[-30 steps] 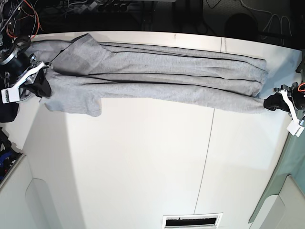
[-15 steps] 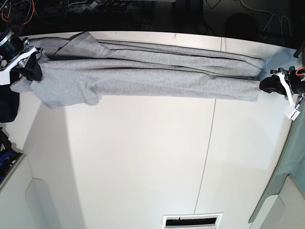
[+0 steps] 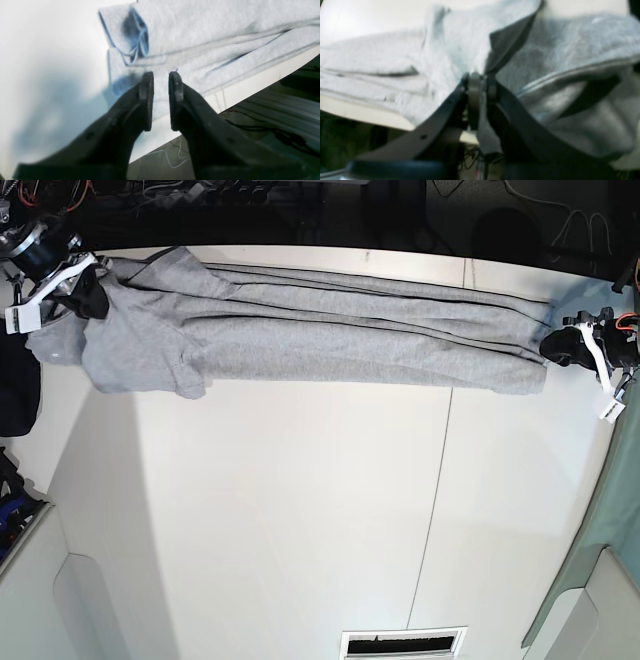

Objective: Layout the t-shirt on the table in an organized manner, then fold the t-shirt properly
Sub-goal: 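Release the fold and move both grippers to the folded strip's ends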

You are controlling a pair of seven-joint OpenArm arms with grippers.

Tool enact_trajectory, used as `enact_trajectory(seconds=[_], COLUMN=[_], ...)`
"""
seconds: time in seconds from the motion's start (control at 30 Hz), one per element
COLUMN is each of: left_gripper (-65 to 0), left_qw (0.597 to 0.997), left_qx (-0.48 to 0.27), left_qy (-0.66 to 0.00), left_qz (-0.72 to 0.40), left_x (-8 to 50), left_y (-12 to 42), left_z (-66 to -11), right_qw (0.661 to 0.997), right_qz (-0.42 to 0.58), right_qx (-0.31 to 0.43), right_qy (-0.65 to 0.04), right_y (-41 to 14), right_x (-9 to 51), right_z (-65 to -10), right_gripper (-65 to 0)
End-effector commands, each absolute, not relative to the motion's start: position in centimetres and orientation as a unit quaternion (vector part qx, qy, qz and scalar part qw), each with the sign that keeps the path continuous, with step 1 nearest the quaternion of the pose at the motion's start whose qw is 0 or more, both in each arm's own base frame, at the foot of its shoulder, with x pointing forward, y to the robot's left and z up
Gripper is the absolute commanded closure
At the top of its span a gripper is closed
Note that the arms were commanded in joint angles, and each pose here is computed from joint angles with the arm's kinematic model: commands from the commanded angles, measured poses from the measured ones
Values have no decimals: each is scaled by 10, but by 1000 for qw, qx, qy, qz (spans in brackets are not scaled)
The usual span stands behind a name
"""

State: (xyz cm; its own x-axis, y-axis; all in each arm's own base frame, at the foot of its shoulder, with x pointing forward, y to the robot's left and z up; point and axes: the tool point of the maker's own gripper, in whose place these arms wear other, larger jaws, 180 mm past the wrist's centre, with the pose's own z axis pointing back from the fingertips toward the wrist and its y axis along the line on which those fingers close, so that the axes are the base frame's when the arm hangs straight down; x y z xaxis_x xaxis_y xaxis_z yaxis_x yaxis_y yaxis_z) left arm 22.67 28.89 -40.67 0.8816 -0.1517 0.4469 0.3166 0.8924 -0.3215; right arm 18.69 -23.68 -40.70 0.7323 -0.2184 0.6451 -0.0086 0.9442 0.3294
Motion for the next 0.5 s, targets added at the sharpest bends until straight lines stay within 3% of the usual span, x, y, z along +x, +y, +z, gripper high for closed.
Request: enact_trajectory(seconds=[0.0,0.07,0.17,0.23,0.47], left_gripper=[-141,-151,-203,-207,-206], left_qw=[944,943,940,936,924], left_qx=[-198,-204,-209,-214,-207], left_qy=[-230,-231,-242,-260,-317], left_qz=[-130,-127,-118,-104,-52], left_x=[236,236,239,245,261], left_y=[290,285,284,288,321], left_z=[-396,-397,-396,-388,-351], right_qw=[909,909,909,909,899], right_qz=[-54,-57,-57,-57,-54], right_qx=[158,159,159,158,164], right_qy=[-381,-381,-381,-382,-402], right_y=[-240,-239,-239,-239,-241], right_x=[194,194,194,194,201], right_z=[-396,-397,-397,-396,-372], right_gripper=[0,0,-226,-315,-317])
